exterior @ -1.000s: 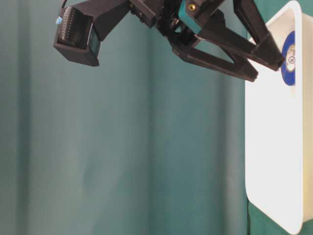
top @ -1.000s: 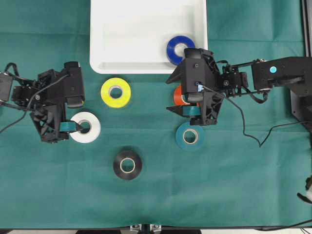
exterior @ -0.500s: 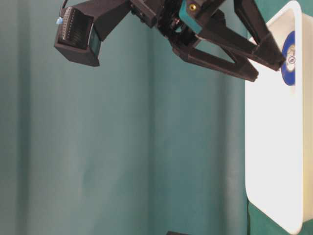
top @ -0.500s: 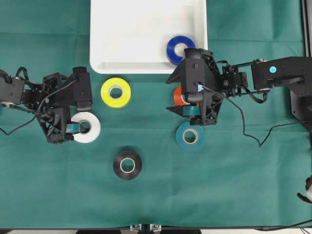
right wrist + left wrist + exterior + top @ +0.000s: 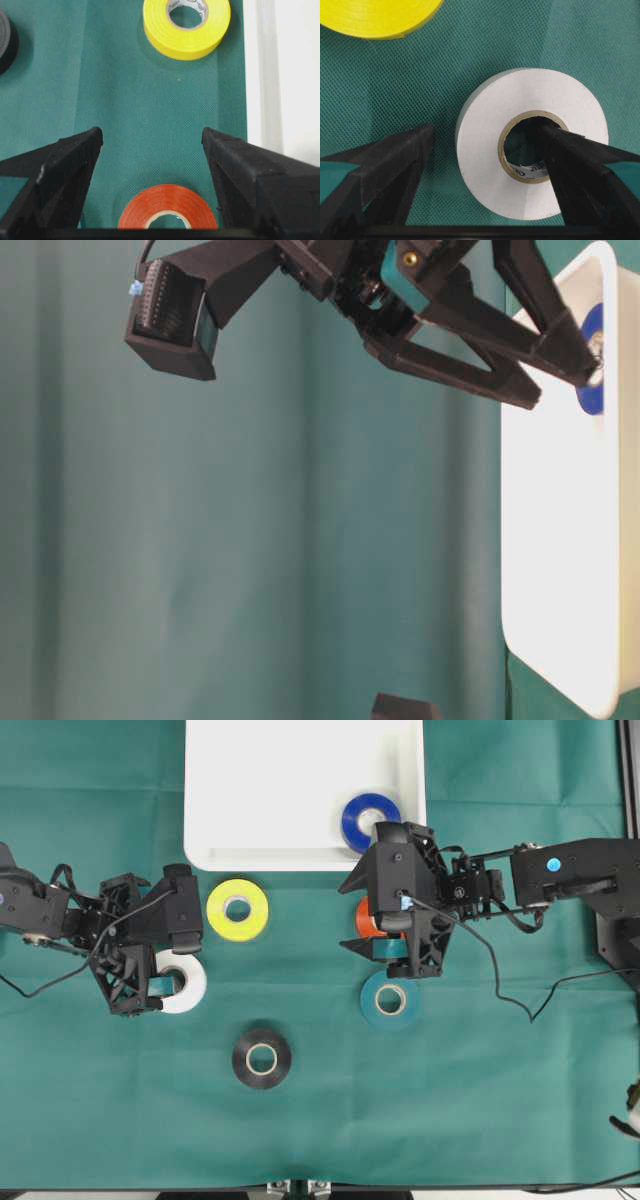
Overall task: Put the tape alternately from left to right into the white case.
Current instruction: 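Move the left gripper over the white tape roll and grasp its rim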
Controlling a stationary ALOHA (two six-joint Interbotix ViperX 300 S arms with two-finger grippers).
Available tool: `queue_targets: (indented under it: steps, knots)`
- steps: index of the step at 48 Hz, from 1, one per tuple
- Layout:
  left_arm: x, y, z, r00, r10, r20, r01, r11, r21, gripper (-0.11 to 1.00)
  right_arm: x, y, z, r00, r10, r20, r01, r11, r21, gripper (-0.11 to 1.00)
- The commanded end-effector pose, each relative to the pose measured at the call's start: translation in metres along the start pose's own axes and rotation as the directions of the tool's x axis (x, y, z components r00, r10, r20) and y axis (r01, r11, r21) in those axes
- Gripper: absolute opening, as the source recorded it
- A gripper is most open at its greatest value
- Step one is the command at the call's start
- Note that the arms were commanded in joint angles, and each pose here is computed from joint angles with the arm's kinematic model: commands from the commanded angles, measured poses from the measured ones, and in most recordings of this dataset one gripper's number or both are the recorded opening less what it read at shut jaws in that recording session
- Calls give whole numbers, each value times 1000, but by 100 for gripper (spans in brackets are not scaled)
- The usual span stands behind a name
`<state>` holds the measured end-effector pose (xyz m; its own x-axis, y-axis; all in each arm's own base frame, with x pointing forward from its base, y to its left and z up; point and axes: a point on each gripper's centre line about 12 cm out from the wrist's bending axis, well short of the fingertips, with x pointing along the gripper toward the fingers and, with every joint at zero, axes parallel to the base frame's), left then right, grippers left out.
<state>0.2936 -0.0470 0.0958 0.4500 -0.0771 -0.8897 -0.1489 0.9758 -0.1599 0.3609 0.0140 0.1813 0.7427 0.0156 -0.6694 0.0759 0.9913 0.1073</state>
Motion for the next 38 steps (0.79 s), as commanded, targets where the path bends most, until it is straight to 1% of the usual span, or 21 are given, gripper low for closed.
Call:
queue_targets:
  steps: [1,4,8,11,13,16,19,28,38]
  knots:
    - [-3,-4,8,1000,-11,28,11,1000,3,64,-3,3,7,1000,9,27,-9,1000,-7,84]
    - [-3,-4,8,1000,-12,28,12,1000,1,52,-3,3,7,1000,9,27,-9,1000,-7,84]
    - [-3,-4,8,1000,-11,27,11,1000,3,30,-3,3,5,1000,11,28,-11,1000,-9,84]
    - [-4,-4,8,1000,-11,25,11,1000,3,15,-3,3,5,999,14,35,-14,1000,-9,84]
    - [-4,-4,8,1000,-10,24,10,1000,4,7,-3,3,4,999,14,38,-14,1000,-8,84]
    - [-4,-4,7,1000,-9,23,9,1000,4,-1,-3,3,4,999,17,42,-17,1000,-7,84]
    - [-3,-4,7,1000,-7,17,7,1000,4,-3,-3,3,5,999,18,48,-17,1000,-6,84]
    - [-3,-3,5,1000,-1,-2,1,1000,4,-3,-3,4,5,999,20,51,-19,1000,-7,84]
    - [-4,-4,7,1000,-2,1,2,1000,4,-3,-3,4,6,998,20,52,-20,1000,-7,84]
